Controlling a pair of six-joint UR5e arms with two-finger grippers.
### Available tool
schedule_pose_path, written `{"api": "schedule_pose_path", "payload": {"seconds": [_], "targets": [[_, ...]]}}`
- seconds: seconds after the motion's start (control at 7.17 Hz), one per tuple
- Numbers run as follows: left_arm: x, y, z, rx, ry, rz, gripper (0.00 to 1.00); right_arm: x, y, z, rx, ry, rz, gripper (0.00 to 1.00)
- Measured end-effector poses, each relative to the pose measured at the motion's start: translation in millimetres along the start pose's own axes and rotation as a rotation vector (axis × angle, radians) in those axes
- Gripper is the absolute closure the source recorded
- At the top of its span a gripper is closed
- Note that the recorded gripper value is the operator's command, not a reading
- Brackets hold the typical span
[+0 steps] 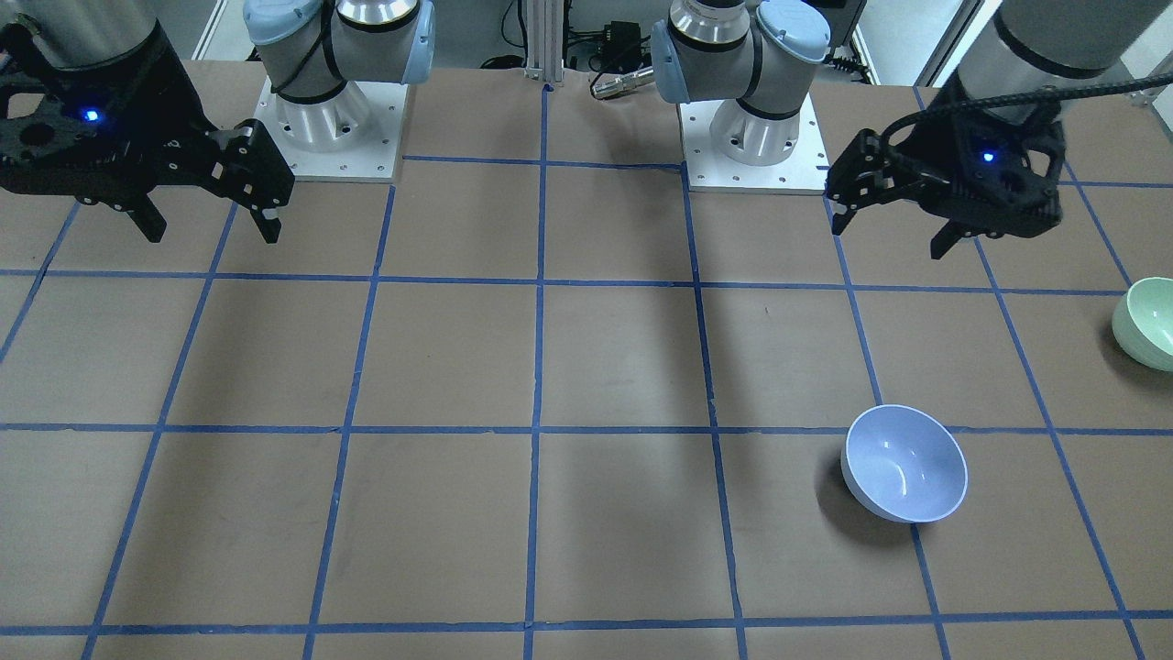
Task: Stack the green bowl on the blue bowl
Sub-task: 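Move the left gripper down toward the robot to the mint green bowl, then grasp the rim of the mint green bowl with the left gripper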
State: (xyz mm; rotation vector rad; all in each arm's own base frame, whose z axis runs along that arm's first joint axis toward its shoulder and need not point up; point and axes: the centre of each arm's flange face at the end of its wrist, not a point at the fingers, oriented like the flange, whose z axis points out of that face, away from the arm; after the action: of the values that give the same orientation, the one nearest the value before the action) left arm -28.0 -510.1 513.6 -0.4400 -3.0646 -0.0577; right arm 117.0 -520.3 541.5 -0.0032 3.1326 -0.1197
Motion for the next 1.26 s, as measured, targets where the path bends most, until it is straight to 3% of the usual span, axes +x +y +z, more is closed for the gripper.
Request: {"api": "schedule_pose_path", "payload": {"seconds": [0.42,0.7,0.98,1.26], "targets": [[-161.3,59.1,11.6,-0.016,0.043,0.235,0.00,0.0,0.0,0.0,0.000,0.000,-0.001,0.00],[-265.1,110.0,39.2,-0.016,0.072,0.415,0.00,0.0,-0.1,0.1,0.000,0.000,-0.001,0.00],[-353.9,148.7,81.3,-0.026,0.051,0.619,0.00,0.0,-0.1,0.2,0.000,0.000,-0.001,0.00],[-428.6,181.1,130.4,-0.091,-0.019,0.890,0.00,0.0,0.1,-0.1,0.000,0.000,-0.001,0.00]]}}
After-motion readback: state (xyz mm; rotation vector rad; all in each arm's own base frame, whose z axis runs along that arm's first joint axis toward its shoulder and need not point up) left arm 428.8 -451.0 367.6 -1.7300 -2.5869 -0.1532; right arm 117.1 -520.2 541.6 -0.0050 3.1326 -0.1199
